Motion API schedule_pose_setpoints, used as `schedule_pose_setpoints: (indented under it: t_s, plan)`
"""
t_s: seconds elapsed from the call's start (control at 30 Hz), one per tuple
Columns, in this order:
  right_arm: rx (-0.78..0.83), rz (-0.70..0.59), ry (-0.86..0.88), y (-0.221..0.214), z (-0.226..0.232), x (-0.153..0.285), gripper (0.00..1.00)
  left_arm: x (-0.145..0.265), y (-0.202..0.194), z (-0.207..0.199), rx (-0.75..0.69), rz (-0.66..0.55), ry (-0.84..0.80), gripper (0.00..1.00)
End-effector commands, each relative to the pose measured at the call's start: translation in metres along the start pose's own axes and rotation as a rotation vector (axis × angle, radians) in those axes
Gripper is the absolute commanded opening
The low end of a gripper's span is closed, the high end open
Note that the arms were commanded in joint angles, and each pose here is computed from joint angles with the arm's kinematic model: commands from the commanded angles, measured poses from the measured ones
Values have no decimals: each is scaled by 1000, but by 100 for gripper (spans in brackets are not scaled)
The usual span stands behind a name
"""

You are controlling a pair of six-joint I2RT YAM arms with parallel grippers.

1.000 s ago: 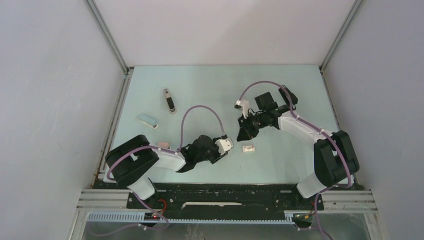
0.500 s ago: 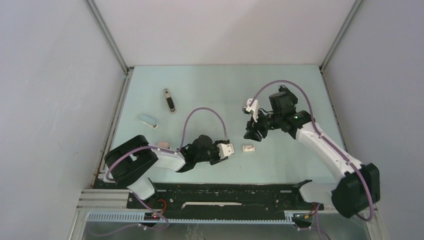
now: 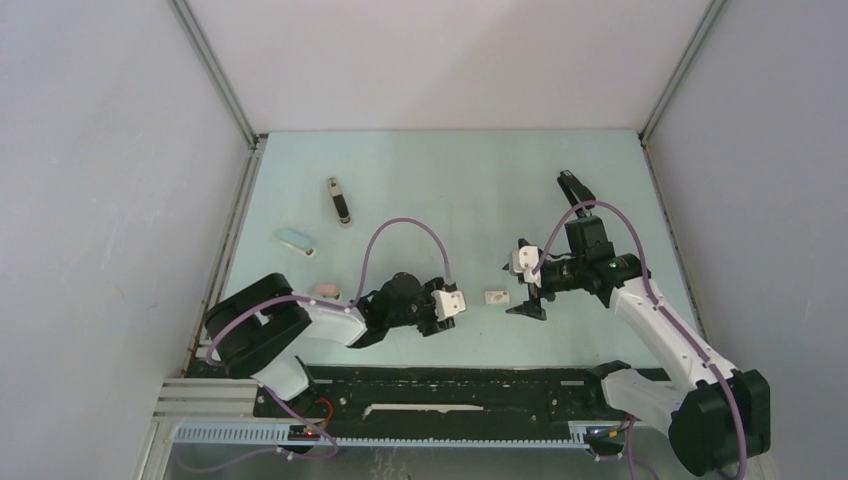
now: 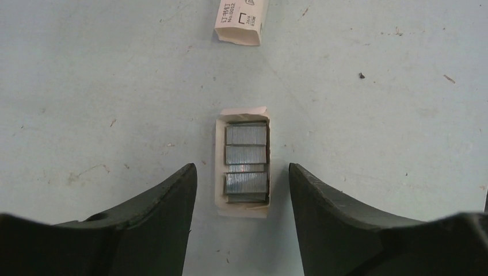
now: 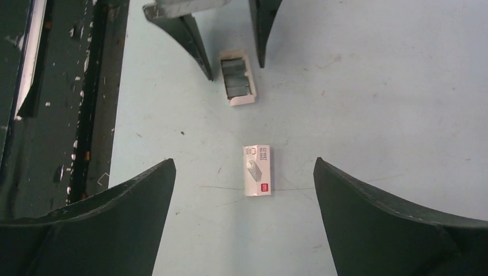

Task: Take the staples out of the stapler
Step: Close the staple box at the center of the board.

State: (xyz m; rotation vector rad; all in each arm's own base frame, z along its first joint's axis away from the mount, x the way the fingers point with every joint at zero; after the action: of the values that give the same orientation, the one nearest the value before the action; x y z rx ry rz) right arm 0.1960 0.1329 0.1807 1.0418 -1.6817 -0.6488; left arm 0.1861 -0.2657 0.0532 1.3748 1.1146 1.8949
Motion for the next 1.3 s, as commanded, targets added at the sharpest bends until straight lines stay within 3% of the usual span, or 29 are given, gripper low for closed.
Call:
schedule_pose_setpoints:
  t_s: [0.0, 0.33, 0.6, 1.0, 1.27]
  plan:
    - [132, -52, 55, 3, 3, -3, 100, 12, -5, -2, 14, 3, 37, 67]
    - [93, -16, 97, -7, 4, -8, 100, 33, -5, -5, 120, -142, 77, 79]
    - [73, 9, 111, -11, 4, -11, 100, 38, -11, 1, 179, -190, 138, 94]
    - [70, 35, 159, -17, 9, -20, 99, 36, -22, -7, 205, -258, 103, 90]
    - [72, 46, 171, -18, 10, -22, 99, 30, -26, -5, 224, -241, 87, 81]
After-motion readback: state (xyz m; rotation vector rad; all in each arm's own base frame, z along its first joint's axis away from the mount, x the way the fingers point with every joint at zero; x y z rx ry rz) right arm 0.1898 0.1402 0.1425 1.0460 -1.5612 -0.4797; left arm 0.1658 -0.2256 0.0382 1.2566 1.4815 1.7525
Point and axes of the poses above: each gripper's point midway between its finger pads, its own x axis back along the fingers, its own z axis along the line the jaws close on, y = z × x, the point moved 6 cm from there along x, back along the fingers, and after that the axes turned 8 degrees about x, right-handed, at the moved point
